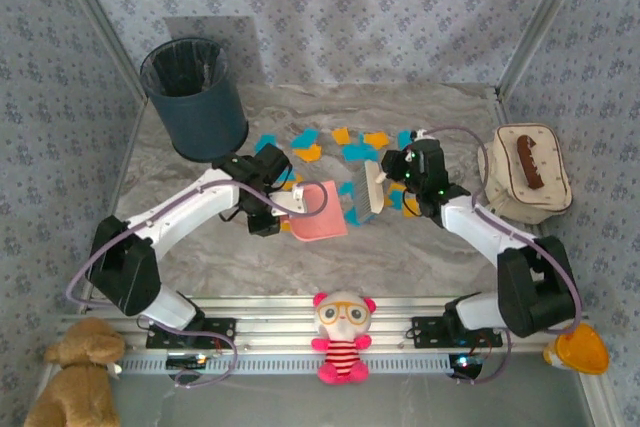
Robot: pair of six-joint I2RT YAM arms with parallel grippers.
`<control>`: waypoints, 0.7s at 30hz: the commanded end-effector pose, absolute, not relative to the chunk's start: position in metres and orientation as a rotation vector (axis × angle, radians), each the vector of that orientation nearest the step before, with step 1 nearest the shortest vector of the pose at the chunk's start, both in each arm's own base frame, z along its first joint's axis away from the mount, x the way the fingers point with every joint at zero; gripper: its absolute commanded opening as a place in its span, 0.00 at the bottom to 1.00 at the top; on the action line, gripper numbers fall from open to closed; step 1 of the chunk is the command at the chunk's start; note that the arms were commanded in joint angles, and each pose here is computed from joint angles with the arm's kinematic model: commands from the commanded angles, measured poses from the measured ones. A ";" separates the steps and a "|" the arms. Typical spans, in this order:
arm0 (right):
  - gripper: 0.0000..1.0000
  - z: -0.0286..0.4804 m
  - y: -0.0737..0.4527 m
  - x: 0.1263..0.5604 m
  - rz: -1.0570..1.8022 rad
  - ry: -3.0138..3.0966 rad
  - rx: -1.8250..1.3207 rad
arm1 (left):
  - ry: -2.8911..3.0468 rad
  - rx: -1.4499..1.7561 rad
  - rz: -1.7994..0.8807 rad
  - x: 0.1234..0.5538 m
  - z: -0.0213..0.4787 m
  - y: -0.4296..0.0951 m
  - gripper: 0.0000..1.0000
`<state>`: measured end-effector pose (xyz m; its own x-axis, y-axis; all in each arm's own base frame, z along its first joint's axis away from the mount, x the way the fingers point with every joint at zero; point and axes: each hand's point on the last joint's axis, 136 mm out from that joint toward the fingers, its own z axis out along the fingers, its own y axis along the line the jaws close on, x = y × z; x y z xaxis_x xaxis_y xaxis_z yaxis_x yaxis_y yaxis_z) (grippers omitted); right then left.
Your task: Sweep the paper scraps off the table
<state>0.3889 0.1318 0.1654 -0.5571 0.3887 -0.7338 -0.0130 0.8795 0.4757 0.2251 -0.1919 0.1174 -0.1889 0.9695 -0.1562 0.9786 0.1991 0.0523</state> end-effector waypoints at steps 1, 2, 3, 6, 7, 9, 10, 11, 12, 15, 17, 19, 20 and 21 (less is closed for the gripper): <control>0.00 0.171 0.119 0.380 0.417 2.112 0.247 | 2.281 1.935 -0.091 0.226 0.126 -0.199 0.00; 0.00 0.177 0.120 0.379 0.422 2.101 0.228 | 2.279 1.945 -0.094 0.225 0.125 -0.201 0.00; 0.00 0.182 0.121 0.378 0.430 2.095 0.220 | 2.279 1.951 -0.097 0.226 0.125 -0.203 0.00; 0.00 0.205 0.127 0.372 0.497 2.040 0.178 | 2.302 1.966 -0.087 0.227 0.121 -0.207 0.00; 0.00 0.214 0.129 0.370 0.517 2.016 0.167 | 2.317 1.972 -0.079 0.228 0.119 -0.207 0.00; 0.00 0.228 0.126 0.365 0.521 1.987 0.161 | 2.341 1.997 -0.051 0.228 0.114 -0.207 0.00; 0.00 0.233 0.124 0.362 0.508 1.979 0.156 | 2.351 2.019 -0.041 0.227 0.112 -0.206 0.00; 0.00 0.237 0.121 0.359 0.488 1.974 0.155 | 2.360 2.034 -0.030 0.227 0.109 -0.205 0.00; 0.00 0.238 0.115 0.357 0.454 1.973 0.159 | 2.371 2.050 -0.012 0.227 0.106 -0.204 0.00; 0.00 0.239 0.096 0.350 0.328 1.982 0.175 | 2.407 2.081 0.023 0.228 0.100 -0.202 0.00; 0.00 0.237 0.087 0.348 0.243 1.992 0.153 | 2.424 2.094 0.044 0.229 0.098 -0.202 0.00; 0.00 0.235 0.079 0.346 0.152 2.002 0.127 | 2.441 2.104 0.061 0.231 0.096 -0.202 0.00; 0.00 0.235 0.078 0.346 0.124 2.004 0.114 | 2.444 2.113 0.064 0.231 0.095 -0.203 0.00; 0.00 0.233 0.076 0.346 0.091 2.008 0.098 | 2.448 2.121 0.073 0.232 0.094 -0.203 0.00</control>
